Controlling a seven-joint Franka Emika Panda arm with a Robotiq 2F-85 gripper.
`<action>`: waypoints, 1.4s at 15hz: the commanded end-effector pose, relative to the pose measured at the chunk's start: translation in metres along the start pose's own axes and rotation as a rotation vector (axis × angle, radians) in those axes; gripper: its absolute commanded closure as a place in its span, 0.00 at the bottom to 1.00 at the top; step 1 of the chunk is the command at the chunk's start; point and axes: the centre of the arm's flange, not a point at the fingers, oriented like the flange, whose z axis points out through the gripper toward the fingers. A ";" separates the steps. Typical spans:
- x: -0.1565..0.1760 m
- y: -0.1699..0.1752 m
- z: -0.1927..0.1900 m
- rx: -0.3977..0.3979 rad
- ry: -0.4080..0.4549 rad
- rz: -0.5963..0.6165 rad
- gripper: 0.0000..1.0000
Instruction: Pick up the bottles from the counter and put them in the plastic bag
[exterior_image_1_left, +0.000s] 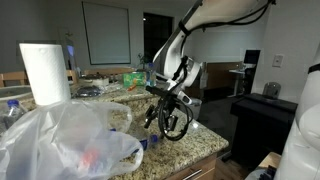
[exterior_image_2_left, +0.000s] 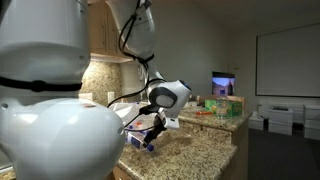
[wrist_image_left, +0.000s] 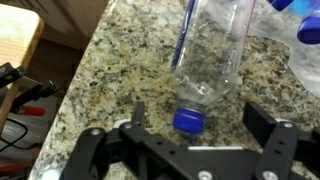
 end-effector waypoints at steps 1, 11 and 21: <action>0.008 0.007 0.020 0.028 -0.038 -0.004 0.00; 0.018 0.012 0.037 0.019 -0.081 0.002 0.47; 0.026 0.014 0.024 0.089 -0.196 0.003 0.90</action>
